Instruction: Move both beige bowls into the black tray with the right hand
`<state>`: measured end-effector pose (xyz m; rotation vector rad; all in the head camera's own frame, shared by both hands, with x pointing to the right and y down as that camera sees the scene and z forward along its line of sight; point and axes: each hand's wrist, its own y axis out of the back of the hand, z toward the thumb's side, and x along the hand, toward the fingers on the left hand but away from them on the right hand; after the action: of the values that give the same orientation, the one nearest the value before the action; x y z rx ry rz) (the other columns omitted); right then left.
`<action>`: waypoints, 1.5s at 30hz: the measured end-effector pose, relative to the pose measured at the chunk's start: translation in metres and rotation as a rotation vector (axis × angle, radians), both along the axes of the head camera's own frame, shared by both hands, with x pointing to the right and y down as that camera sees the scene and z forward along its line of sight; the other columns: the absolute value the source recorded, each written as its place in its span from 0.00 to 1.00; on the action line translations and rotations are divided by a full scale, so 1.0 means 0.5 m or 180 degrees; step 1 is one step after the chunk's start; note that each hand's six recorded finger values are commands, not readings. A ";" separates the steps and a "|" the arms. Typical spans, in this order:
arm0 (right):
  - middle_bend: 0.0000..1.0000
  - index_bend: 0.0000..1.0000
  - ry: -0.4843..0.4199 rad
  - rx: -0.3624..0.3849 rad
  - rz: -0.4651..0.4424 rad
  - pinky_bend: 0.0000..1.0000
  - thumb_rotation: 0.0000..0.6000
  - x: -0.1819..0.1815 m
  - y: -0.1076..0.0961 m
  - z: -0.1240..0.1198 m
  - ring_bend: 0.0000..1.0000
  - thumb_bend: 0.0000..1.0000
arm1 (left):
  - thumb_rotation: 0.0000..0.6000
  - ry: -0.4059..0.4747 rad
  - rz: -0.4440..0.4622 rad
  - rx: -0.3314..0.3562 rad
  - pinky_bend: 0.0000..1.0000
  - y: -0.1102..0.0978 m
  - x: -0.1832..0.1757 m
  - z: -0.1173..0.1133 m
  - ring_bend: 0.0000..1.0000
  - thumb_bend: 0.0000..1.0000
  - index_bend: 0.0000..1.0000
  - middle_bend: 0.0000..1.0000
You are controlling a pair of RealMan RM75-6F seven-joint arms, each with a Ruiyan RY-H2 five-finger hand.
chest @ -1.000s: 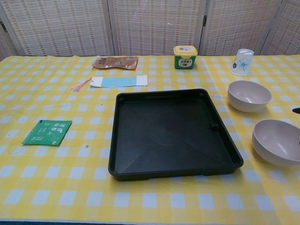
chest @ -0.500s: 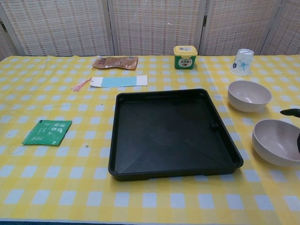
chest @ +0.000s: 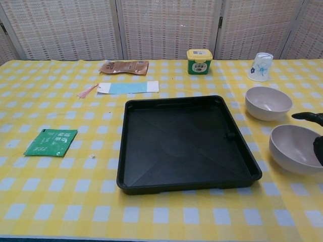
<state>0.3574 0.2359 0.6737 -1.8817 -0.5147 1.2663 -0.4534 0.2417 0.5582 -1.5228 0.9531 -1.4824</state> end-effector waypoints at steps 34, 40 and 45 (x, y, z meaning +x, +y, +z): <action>0.00 0.47 -0.0555 0.0099 -0.0674 0.00 1.00 -0.342 -0.143 0.085 0.00 0.45 | 1.00 0.0125 -0.0125 0.0070 0.00 -0.004 -0.024 -0.030 0.00 0.28 0.00 0.00; 0.00 0.23 -0.0611 0.0000 -0.0624 0.00 1.00 -0.357 -0.143 0.105 0.00 0.45 | 1.00 0.0148 -0.0150 0.0085 0.00 -0.006 -0.030 -0.035 0.00 0.28 0.00 0.00; 0.00 0.01 -0.0588 0.0058 -0.0635 0.00 1.00 -0.352 -0.142 0.100 0.00 0.45 | 1.00 0.0147 -0.0159 0.0083 0.00 -0.008 -0.033 -0.035 0.00 0.28 0.00 0.00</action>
<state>0.1813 0.1651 0.7235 -1.9914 -0.4202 0.9615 -0.4699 0.2379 0.5407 -1.5303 1.0404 -1.4695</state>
